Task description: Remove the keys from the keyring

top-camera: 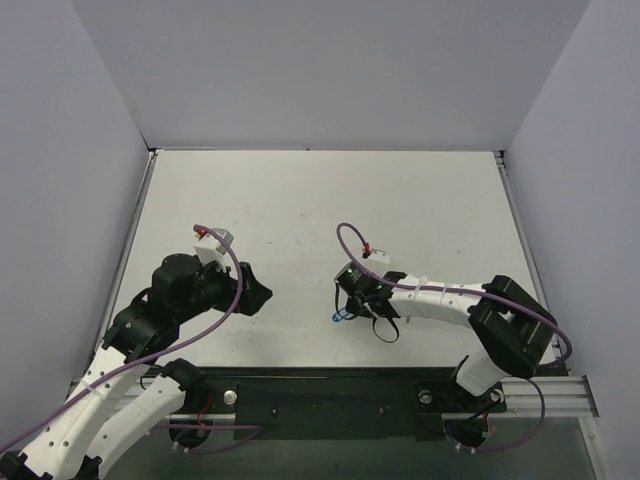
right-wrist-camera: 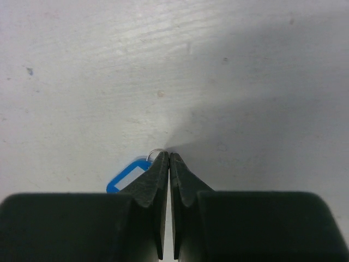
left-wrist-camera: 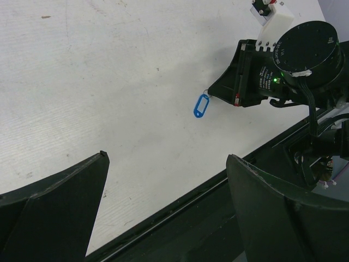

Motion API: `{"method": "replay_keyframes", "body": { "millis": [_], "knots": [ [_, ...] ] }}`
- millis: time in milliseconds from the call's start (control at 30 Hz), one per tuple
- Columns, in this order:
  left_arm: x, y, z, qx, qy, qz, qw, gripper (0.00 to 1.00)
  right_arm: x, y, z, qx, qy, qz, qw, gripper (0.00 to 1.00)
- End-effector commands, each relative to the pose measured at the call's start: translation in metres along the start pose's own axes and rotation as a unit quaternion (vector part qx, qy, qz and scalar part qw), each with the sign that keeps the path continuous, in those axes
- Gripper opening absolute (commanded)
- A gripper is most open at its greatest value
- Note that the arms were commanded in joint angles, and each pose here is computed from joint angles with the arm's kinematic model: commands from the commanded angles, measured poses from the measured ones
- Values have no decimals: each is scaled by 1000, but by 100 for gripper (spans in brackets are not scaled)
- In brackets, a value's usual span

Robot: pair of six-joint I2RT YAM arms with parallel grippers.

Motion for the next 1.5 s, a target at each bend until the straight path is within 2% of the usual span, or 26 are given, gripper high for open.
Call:
{"method": "replay_keyframes", "body": {
  "millis": [0,167,400,533,733,767,833,867,900,933,1000,1100,1333,1467],
  "knots": [
    [-10,-1,-1,0,-4,-23,1000,100,-9,21,-36,55,19,-22,998,0],
    [-10,-1,-1,0,-4,-22,1000,100,-25,50,-69,99,21,-54,993,0],
    [-10,0,-1,1,-4,-24,1000,100,-44,82,-117,131,-25,-100,986,0],
    [-10,0,-1,1,-4,-24,1000,100,-40,90,-141,147,-62,-107,981,0],
    [-9,0,-1,2,-4,-23,1000,100,-35,90,-159,169,-76,-105,977,0],
    [-9,0,-2,3,-4,-23,1000,100,-37,91,-159,167,-81,-109,977,2],
    [-9,0,-1,2,-4,-23,1000,100,-40,93,-159,163,-86,-117,976,12],
    [-9,0,-1,3,-4,-22,1000,100,-42,94,-159,161,-88,-121,976,26],
    [-9,0,-1,2,-4,-23,1000,100,-45,96,-158,157,-90,-128,975,32],
    [-8,-1,-1,2,-3,-21,1000,100,-49,99,-156,152,-92,-133,975,47],
    [-9,-1,-1,2,-4,-22,1000,100,-55,104,-152,143,-91,-141,975,59],
    [-9,-1,-1,1,-3,-20,1000,100,-61,110,-142,119,-79,-142,979,62],
    [-8,-3,-1,2,-3,-17,1000,100,-75,120,-98,-1,-43,-142,989,65],
    [-8,-3,-1,3,-4,-17,1000,100,-89,129,-84,-14,-20,-157,987,66]
  ]
}}
Point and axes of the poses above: each gripper's point midway between its finger pads, its own y axis back along the fingers, its own z axis along the line the jaws close on, x = y × z, the point moved 4 cm from there along y, back along the fingers, and after that the axes turned 5 degrees about -y, right-handed, at the moved point
